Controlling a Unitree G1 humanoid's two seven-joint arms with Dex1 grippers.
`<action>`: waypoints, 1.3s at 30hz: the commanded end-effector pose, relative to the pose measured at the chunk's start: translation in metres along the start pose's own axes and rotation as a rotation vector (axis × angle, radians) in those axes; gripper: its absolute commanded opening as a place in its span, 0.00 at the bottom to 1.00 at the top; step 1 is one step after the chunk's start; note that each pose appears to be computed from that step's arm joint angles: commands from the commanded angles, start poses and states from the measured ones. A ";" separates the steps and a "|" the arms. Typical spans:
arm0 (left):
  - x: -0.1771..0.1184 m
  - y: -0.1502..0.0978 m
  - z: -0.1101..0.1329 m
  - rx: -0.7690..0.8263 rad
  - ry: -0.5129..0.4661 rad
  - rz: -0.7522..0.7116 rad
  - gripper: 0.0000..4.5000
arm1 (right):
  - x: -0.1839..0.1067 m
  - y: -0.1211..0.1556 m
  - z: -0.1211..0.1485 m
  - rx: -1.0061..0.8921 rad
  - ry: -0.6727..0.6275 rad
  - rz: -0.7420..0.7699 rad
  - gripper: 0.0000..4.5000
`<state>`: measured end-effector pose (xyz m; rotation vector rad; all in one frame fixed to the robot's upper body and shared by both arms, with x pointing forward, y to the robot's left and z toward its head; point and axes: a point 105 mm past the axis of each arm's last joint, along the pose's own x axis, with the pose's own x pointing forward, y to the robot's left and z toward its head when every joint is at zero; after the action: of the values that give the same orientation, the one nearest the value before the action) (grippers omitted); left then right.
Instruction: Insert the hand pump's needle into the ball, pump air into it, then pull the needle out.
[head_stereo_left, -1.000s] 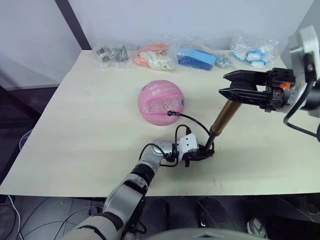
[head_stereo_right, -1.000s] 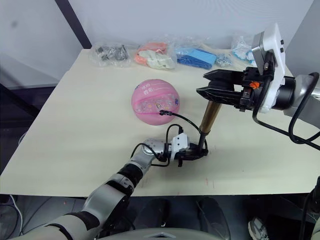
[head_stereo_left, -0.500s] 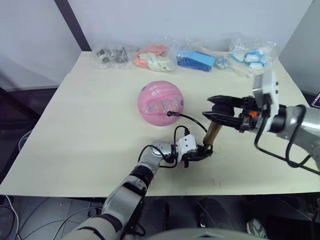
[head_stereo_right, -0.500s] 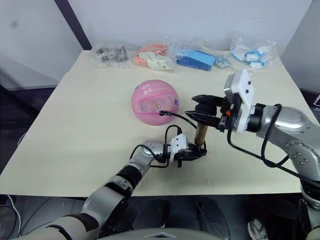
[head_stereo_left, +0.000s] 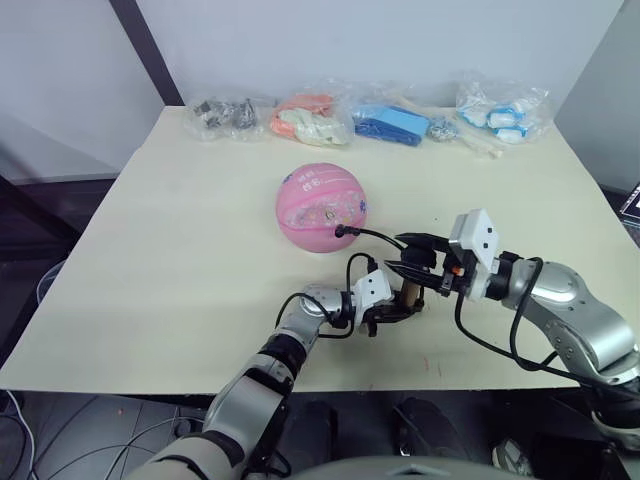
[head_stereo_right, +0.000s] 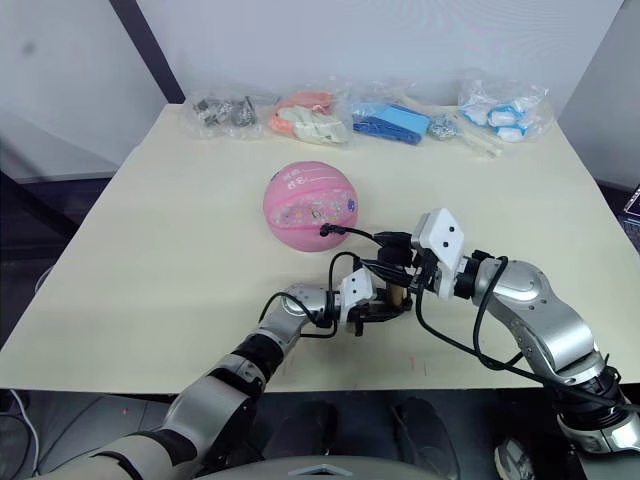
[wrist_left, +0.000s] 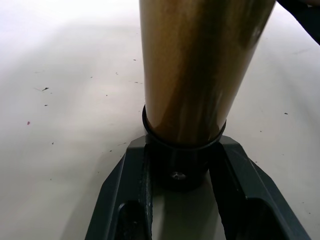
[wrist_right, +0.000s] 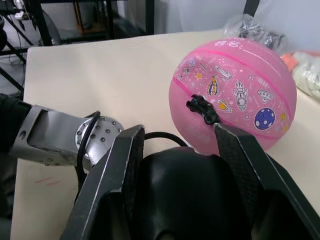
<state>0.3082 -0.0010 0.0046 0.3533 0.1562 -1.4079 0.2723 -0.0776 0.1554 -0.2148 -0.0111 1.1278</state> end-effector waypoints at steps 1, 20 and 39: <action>0.003 -0.008 -0.014 -0.053 0.052 -0.024 0.25 | -0.008 -0.007 0.006 0.033 0.017 0.013 0.39; 0.018 -0.016 -0.008 -0.043 0.034 -0.064 0.25 | -0.072 -0.027 0.159 -0.080 -0.141 0.071 0.39; 0.015 -0.019 -0.011 -0.040 0.037 -0.061 0.25 | -0.040 -0.023 0.066 -0.035 0.032 0.043 0.39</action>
<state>0.3068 -0.0194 0.0090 0.3439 0.1289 -1.4277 0.2633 -0.1138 0.2506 -0.2317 -0.0650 1.1842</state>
